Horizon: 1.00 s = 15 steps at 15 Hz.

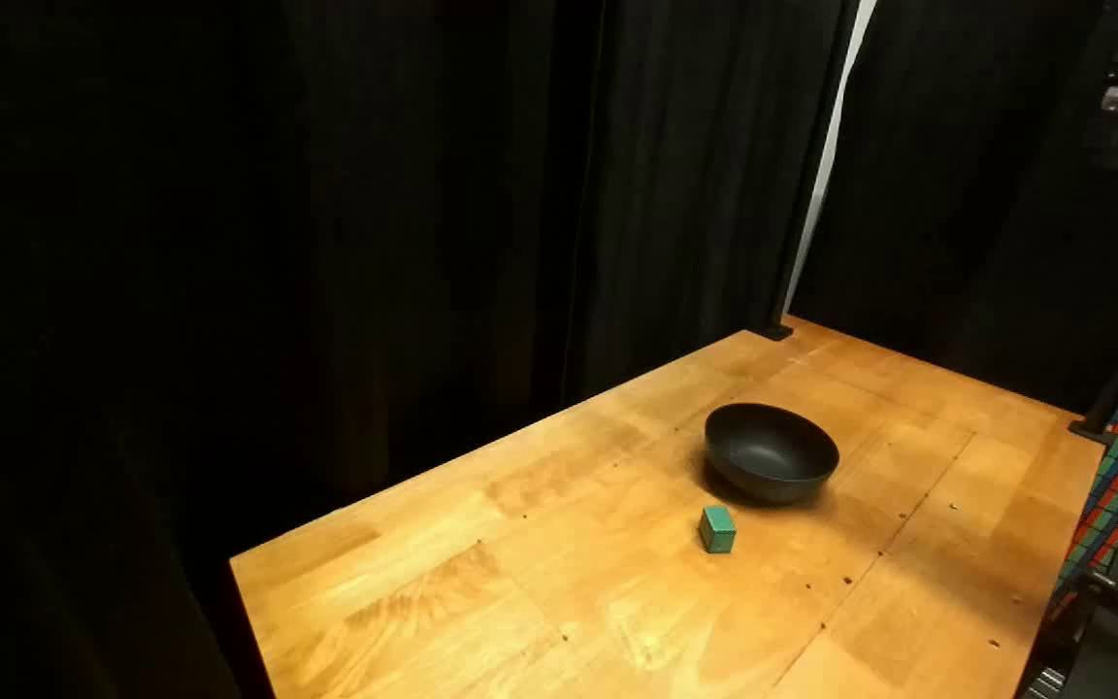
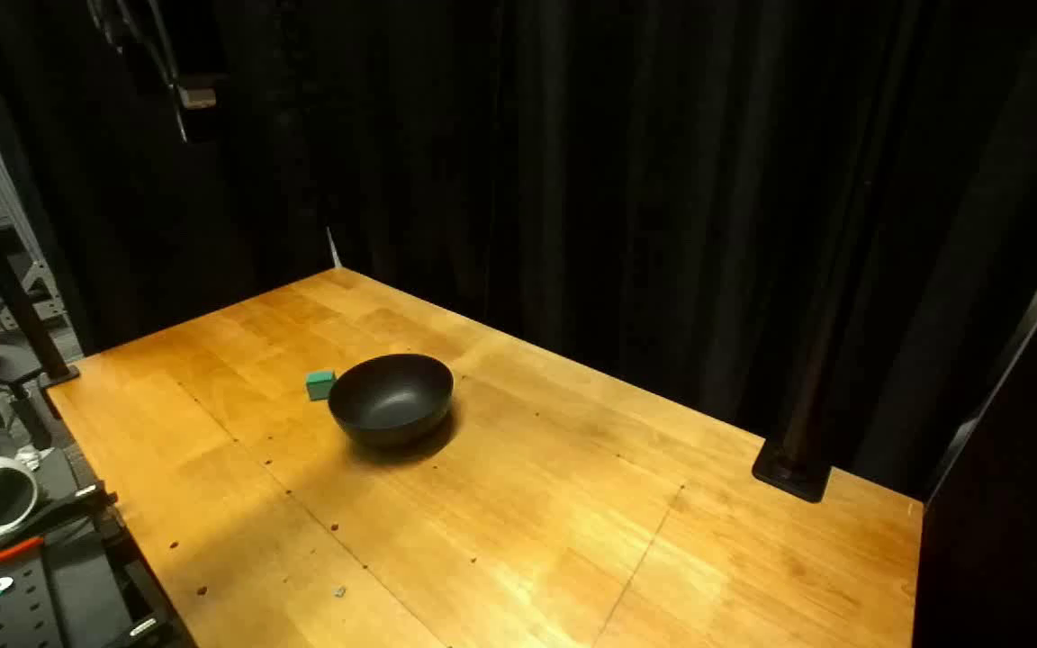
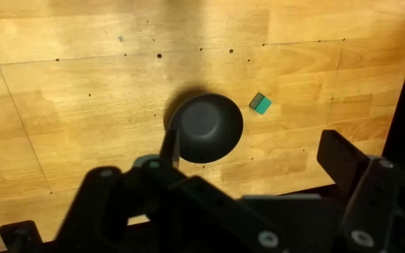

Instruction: Put the green block in the bowl

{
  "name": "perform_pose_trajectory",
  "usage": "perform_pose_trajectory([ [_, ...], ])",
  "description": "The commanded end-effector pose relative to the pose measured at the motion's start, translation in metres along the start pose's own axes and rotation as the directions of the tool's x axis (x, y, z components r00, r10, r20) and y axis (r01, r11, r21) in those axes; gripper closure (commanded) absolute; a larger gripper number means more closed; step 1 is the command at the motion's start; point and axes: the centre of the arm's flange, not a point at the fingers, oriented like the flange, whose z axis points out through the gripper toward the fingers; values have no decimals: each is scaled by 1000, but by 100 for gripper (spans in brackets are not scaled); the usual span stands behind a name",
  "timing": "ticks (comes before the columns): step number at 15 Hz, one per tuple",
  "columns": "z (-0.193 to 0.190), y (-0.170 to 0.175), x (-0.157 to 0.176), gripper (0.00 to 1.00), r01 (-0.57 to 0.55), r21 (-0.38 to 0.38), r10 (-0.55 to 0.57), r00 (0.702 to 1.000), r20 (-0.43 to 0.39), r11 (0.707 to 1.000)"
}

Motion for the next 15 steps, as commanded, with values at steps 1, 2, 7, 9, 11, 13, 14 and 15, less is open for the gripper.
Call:
perform_pose_trajectory([
  [1,-2,0,0,0,0,-1,0,1000,-4,1000],
  [2,-4,0,0,0,1,-2,-1,1000,-9,1000],
  [7,37,-16,40,0,-46,-30,46,999,-7,998],
  [9,69,-35,69,0,-53,-59,52,998,-28,997],
  [11,111,-58,100,0,-53,-69,52,998,-26,996],
  [13,152,-80,126,0,-35,-85,36,999,3,996],
  [14,170,-89,134,0,-21,-91,24,999,28,996],
  [15,194,-99,142,0,-13,-103,18,998,54,995],
])
